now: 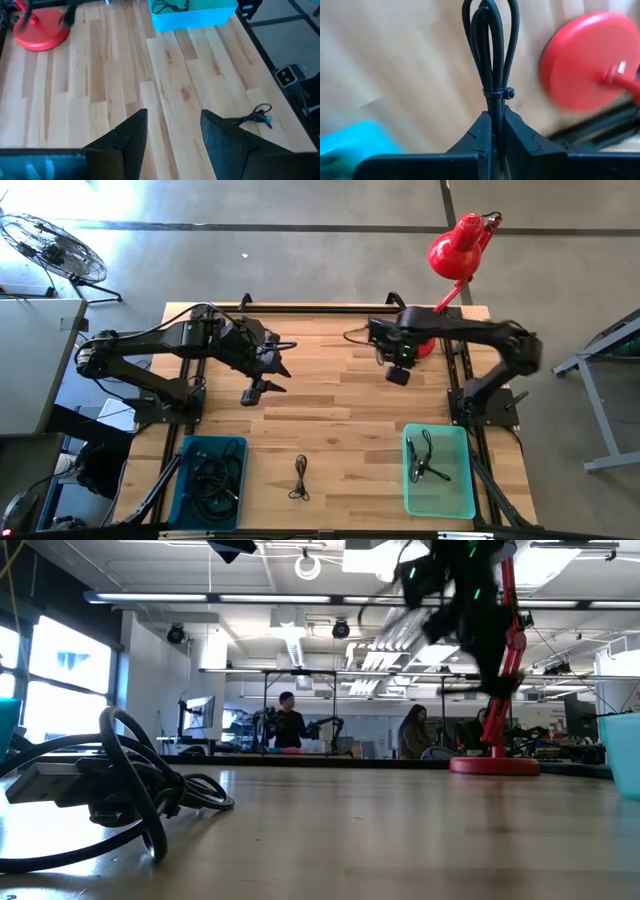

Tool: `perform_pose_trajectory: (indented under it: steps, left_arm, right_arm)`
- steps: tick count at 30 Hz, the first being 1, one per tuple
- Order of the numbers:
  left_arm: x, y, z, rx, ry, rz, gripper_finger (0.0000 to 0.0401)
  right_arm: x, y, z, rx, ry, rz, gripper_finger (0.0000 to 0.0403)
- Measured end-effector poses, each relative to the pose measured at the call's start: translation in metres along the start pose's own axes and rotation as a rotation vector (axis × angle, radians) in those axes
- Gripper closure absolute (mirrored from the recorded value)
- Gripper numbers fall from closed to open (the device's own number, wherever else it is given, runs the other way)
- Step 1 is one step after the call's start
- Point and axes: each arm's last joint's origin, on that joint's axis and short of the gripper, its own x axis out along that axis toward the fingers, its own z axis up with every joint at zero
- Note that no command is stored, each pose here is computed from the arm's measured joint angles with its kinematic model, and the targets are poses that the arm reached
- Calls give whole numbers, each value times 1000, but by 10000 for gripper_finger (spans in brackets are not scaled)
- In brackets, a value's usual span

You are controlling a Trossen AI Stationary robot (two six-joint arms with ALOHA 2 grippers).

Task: Pick & Place USB Port
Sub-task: Put the black charger cable into the light blue bin

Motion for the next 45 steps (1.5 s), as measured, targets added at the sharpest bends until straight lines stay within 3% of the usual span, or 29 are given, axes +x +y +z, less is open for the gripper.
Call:
perform_pose_trajectory:
  steps: [5, 8, 12, 16, 21, 26, 31, 38, 45]
  left_arm:
    - [0, 0, -2, 40, 22, 5, 222]
    - [0, 0, -2, 44, 22, 5, 222]
    - [0, -1, -2, -12, 22, -12, 222]
    - [7, -5, -3, 1, 47, -63, 222]
    - [21, -20, -2, 130, 83, -141, 222]
    - [45, -39, -7, 241, 180, -232, 222]
    - [66, -52, -22, 349, 361, -328, 222]
    - [88, -63, -38, 447, 539, -429, 222]
    - [100, -71, -36, 589, 486, -490, 222]
  right_arm:
    - [-68, 41, -65, 172, -122, 208, 381]
    - [-92, 67, -111, 301, -180, 349, 381]
    - [-97, 104, -160, 434, -180, 453, 381]
    - [-76, 145, -186, 508, -103, 457, 381]
    - [-32, 189, -193, 557, -48, 484, 381]
    - [11, 208, -187, 599, 16, 511, 378]
    - [45, 213, -181, 636, 31, 556, 311]
    - [53, 212, -165, 630, -57, 666, 219]
    - [32, 198, -157, 618, -136, 748, 204]
